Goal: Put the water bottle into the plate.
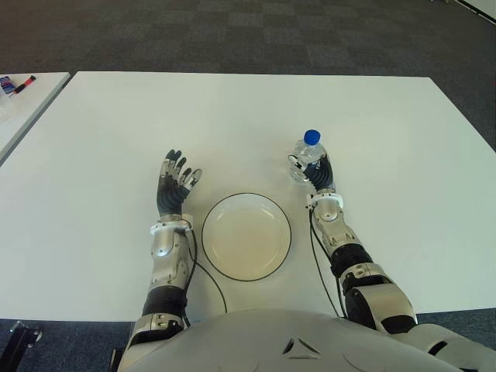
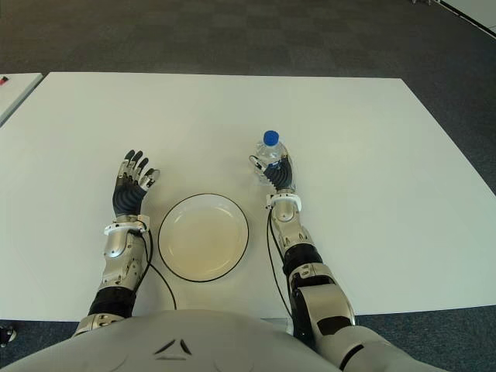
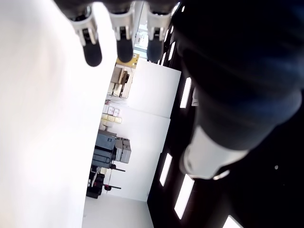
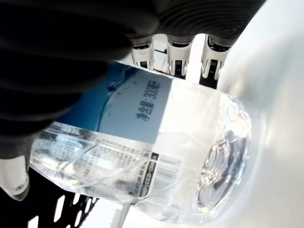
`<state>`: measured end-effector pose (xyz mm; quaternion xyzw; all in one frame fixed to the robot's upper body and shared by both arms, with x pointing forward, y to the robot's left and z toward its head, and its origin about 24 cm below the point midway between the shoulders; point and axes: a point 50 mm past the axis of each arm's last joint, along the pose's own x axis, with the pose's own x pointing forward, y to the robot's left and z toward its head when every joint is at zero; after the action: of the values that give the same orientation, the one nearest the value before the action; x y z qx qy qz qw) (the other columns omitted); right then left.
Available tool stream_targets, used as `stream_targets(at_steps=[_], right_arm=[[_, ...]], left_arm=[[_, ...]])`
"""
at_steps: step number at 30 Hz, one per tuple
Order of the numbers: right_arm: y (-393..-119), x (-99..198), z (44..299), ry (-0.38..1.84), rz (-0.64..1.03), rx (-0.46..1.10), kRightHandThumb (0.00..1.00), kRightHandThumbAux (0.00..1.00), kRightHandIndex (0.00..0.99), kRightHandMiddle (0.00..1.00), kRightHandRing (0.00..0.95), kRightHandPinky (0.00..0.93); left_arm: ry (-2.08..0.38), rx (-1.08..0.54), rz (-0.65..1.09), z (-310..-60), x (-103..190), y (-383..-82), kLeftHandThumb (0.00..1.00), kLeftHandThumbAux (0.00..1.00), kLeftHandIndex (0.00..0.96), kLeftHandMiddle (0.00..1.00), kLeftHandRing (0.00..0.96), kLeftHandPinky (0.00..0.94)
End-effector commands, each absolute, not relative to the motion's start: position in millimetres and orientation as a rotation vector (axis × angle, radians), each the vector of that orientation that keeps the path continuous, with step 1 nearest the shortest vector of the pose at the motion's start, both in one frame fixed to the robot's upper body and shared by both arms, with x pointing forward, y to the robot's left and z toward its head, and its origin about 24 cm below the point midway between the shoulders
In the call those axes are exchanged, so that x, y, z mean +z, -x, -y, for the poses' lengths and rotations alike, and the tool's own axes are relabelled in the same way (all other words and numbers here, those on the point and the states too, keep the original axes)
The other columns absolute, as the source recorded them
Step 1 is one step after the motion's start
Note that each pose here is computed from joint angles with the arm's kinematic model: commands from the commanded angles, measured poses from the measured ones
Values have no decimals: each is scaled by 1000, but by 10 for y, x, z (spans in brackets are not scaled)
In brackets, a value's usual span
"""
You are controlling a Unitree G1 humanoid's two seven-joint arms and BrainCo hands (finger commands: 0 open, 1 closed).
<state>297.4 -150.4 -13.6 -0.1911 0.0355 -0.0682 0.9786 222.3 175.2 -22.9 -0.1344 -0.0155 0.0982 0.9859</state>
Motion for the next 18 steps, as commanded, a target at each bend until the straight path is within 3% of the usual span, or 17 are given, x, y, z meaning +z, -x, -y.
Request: stream_targets(at_steps=[1, 3, 5, 9, 18], right_arm=[[-2998, -146, 1479, 392, -84, -151, 690, 534, 286, 325, 341, 402], [-2999, -144, 1475, 391, -82, -155, 716, 535, 310, 347, 364, 424], [-2998, -143, 1469, 387, -83, -158, 787, 623, 347, 437, 413, 458], [-2997, -144, 1462, 381, -84, -169, 824, 668, 360, 498, 463, 497], [-2996, -149, 1467, 382, -77, -185, 930, 665, 357, 511, 497, 563]], left_arm=[[282, 195, 16, -1729, -257, -2210, 166, 859, 78, 84, 92, 139], [284, 196, 16, -1729, -256, -2210, 165, 860, 78, 83, 91, 139], [285, 196, 16, -1730, -257, -2209, 164, 862, 77, 83, 91, 139], [285, 198, 16, -1730, -257, -2207, 163, 865, 76, 83, 91, 140], [292, 202, 21, -1727, -253, -2206, 161, 871, 77, 86, 92, 143]])
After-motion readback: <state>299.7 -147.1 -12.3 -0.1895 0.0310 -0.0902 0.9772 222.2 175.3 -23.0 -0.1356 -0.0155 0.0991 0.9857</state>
